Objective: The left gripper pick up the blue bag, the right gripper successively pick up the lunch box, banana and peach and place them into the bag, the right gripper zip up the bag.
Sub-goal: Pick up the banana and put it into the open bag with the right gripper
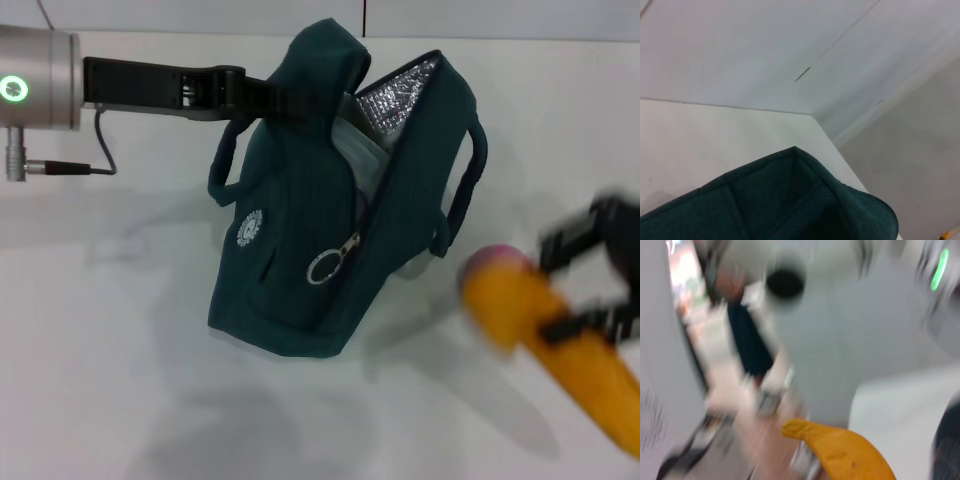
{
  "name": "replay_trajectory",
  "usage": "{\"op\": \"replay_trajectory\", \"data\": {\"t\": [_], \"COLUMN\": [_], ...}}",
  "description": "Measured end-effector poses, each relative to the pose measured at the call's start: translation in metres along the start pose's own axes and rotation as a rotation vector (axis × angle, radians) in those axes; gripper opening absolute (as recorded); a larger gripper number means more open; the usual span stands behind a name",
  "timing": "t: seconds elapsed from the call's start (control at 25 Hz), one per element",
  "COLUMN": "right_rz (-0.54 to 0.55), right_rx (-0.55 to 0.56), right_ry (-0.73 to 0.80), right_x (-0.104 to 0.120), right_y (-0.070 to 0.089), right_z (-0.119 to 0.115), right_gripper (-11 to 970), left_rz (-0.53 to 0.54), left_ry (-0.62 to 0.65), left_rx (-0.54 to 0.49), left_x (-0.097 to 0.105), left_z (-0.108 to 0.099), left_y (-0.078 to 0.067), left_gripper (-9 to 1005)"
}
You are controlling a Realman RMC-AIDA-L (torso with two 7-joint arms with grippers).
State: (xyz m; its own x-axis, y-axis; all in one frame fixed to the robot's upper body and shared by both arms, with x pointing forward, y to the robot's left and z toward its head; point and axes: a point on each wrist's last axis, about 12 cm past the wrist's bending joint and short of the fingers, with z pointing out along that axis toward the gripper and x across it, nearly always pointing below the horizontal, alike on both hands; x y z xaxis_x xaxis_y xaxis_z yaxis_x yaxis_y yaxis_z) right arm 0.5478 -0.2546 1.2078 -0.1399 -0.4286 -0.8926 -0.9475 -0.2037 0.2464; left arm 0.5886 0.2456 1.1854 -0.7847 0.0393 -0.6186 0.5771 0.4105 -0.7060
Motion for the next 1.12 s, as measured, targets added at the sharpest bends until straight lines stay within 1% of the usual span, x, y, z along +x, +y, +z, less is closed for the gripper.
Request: {"op": "replay_trajectory", "data": {"t": [0.08,0.16,0.2,0.28,0.4,0.56,0.72,0.84,0.96,1.12], "right_rz": [-0.082,-0.154,-0.194,-0.252,-0.392,-0.575,-0.704,-0.762,-0.828,-0.88], "right_rx": [0.059,0.109,0.143,0.209,0.355,0.411,0.472,0.495,0.564,0.596], "right_ry": [-0.14,-0.257,-0.321,-0.403,-0.525,-0.648,-0.652,-0.631,-0.599,-0.552], "right_x": [-0.004,-0.005,-0.004,0.0,0.014,0.029,0.032,0.029,0.028,0.028], "right_y": [0.003,0.006,0.007,0.008,0.009,0.003,-0.006,-0.012,-0.02,-0.026], "right_z": [-0.012,-0.019,-0.02,-0.019,-0.011,0.016,0.034,0.046,0.057,0.071], "right_gripper": [468,471,472,475,479,484,489,493,497,502], "left_rz": [0.0,-0.001,-0.001,-0.002,-0.005,-0.008,-0.005,-0.003,-0.006,-0.011], "left_ry": [0.002,0.003,0.003,0.004,0.007,0.012,0.025,0.034,0.036,0.035], "left_rx": [0.006,0.009,0.011,0.014,0.021,0.026,0.029,0.032,0.032,0.03], "left_x": [0.0,0.0,0.0,0.001,0.002,0.003,0.004,0.005,0.006,0.008], "left_z": [0.002,0.004,0.004,0.005,0.008,0.01,0.012,0.014,0.014,0.013], "left_y": [-0.001,-0.002,-0.002,-0.002,-0.003,-0.004,-0.004,-0.005,-0.005,-0.004], "left_gripper": [55,55,55,55,55,55,55,55,55,54]}}
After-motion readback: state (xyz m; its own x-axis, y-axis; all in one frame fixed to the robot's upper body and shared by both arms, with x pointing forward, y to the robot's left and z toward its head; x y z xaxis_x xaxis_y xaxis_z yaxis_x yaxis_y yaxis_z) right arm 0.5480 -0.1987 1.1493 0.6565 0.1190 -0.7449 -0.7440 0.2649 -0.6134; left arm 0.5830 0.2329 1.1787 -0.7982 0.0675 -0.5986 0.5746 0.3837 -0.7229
